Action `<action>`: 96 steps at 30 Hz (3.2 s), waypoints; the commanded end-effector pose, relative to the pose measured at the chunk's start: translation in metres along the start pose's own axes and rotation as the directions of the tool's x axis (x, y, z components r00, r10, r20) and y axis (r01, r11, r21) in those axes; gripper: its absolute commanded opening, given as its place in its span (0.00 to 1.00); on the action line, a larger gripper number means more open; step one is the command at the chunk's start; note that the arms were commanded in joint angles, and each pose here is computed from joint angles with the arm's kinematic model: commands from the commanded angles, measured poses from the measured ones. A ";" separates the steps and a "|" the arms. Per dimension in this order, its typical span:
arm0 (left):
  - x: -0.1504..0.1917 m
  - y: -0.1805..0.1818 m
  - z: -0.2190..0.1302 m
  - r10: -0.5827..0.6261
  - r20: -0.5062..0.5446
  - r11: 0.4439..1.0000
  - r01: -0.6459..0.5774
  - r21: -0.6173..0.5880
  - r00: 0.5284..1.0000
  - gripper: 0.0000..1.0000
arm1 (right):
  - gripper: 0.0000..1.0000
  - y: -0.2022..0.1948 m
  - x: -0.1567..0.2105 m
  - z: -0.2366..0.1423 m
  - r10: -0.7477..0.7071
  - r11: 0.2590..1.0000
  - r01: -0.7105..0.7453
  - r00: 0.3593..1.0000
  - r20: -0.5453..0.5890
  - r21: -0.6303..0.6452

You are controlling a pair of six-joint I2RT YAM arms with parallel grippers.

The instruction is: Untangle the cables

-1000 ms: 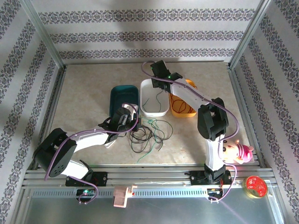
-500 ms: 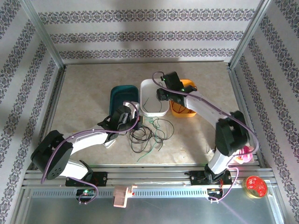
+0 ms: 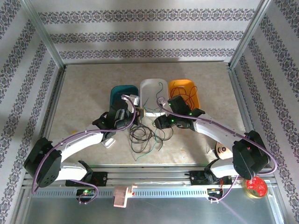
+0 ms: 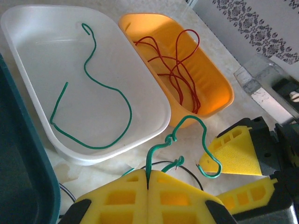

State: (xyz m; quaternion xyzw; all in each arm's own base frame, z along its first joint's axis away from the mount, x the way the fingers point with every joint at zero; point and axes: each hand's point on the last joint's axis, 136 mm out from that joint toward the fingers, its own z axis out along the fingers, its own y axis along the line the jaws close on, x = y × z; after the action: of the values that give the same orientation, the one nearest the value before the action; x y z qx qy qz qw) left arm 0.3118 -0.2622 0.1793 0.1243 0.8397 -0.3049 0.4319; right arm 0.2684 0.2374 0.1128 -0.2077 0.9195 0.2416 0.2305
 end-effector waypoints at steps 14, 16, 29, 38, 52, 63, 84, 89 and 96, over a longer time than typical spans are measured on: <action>-0.046 0.024 0.065 0.003 0.013 0.970 0.000 -0.244 1.000 0.00 | 0.57 -0.092 -0.034 -0.081 0.247 0.919 -0.353 0.865 0.438 0.178; -0.046 0.036 0.087 -0.019 0.009 0.953 0.021 -0.303 1.000 0.00 | 0.56 -0.083 -0.029 -0.078 0.229 0.936 -0.314 0.888 0.399 0.161; -0.081 0.050 0.072 -0.056 0.164 0.926 0.112 -0.360 0.985 0.81 | 0.49 0.034 0.037 -0.005 -0.112 0.987 0.104 0.992 -0.061 -0.120; -0.026 0.088 0.013 -0.090 0.122 0.853 0.139 -0.503 0.988 0.81 | 0.41 0.041 0.042 0.029 -0.149 0.980 0.123 0.974 -0.169 -0.156; -0.011 0.087 0.015 -0.095 0.103 0.853 0.135 -0.504 0.990 0.82 | 0.34 0.036 0.047 0.045 -0.127 0.985 0.101 0.973 -0.191 -0.143; 0.002 0.080 0.029 -0.099 0.038 0.874 0.105 -0.475 0.994 0.81 | 0.06 0.035 0.041 0.039 -0.128 0.985 0.108 0.981 -0.148 -0.134; 0.018 0.010 0.077 0.014 -0.121 0.992 -0.029 -0.124 0.993 0.81 | 0.00 -0.014 -0.005 -0.062 0.060 0.998 -0.057 0.984 0.167 -0.018; 0.022 -0.014 0.075 0.052 -0.135 0.999 -0.050 0.023 0.989 0.81 | 0.00 -0.001 -0.018 -0.079 0.200 0.957 -0.148 0.959 0.201 -0.249; 0.024 -0.057 0.072 0.111 -0.137 0.960 -0.071 0.269 0.984 0.80 | 0.00 0.002 -0.009 -0.079 0.232 0.941 -0.180 0.960 0.158 -0.288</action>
State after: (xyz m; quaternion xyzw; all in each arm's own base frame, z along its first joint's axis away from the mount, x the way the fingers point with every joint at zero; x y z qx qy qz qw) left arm 0.3322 -0.3280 0.1325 0.1854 0.8545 -0.3275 0.3580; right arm 0.2597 0.1937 0.1762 -0.1148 0.8781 0.3750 0.2740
